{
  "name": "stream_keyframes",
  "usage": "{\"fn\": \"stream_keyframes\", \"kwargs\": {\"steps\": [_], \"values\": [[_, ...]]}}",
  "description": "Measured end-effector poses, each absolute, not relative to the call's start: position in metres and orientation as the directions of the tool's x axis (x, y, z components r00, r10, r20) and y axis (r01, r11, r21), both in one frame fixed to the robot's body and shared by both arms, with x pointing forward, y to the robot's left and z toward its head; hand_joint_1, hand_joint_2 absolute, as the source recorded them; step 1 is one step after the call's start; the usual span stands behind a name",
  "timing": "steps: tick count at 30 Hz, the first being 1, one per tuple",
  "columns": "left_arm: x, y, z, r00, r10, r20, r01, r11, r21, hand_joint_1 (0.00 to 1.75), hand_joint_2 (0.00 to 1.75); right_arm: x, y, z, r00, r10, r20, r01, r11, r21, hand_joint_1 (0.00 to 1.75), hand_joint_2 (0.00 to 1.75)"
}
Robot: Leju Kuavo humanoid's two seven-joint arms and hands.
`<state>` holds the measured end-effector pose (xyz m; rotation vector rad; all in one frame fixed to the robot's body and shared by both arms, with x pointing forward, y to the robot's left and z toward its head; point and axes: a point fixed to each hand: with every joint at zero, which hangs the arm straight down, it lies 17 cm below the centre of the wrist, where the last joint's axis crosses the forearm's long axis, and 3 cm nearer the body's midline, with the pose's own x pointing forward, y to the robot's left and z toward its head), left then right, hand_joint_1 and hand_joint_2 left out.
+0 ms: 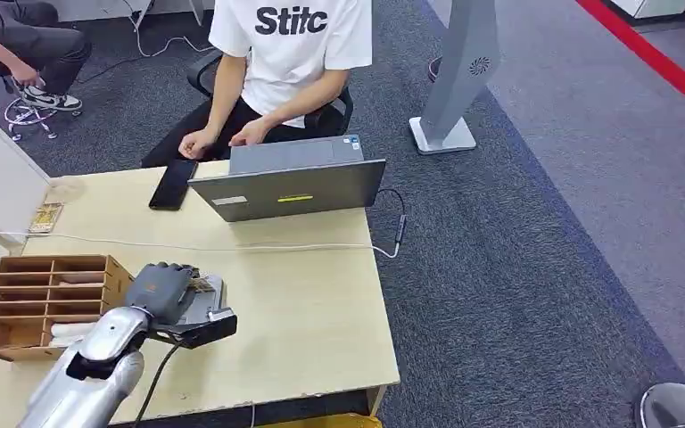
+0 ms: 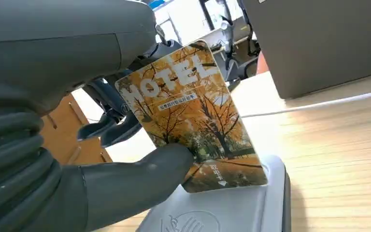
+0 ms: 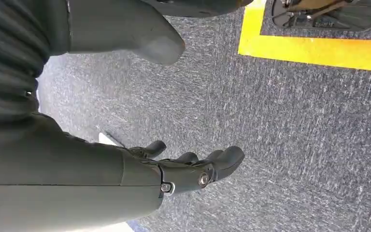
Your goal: Pass the card to the sensor for recognition and then transmit it.
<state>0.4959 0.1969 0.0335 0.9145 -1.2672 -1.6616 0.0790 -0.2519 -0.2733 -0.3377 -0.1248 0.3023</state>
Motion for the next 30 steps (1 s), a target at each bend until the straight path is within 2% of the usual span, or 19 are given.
{"fn": "stream_keyframes", "kwargs": {"steps": [12, 22, 30], "values": [[0.501, 0.194, 0.044, -0.375, -0.925, -0.065, 0.132, -0.123, 0.984, 1.75, 1.75, 0.078, -0.252, -0.273, 0.95, 0.305, 0.069, -0.264, 0.902, -0.342, 0.0, 1.75], [0.517, 0.173, 0.111, -0.4, -0.913, -0.082, -0.027, -0.078, 0.997, 1.75, 1.75, 0.077, -0.253, -0.274, 0.952, 0.3, 0.068, -0.26, 0.902, -0.344, 0.0, 1.75], [0.522, 0.164, 0.139, -0.403, -0.91, -0.099, -0.096, -0.065, 0.993, 1.75, 1.75, 0.078, -0.252, -0.274, 0.953, 0.293, 0.075, -0.251, 0.905, -0.343, 0.0, 1.75]]}}
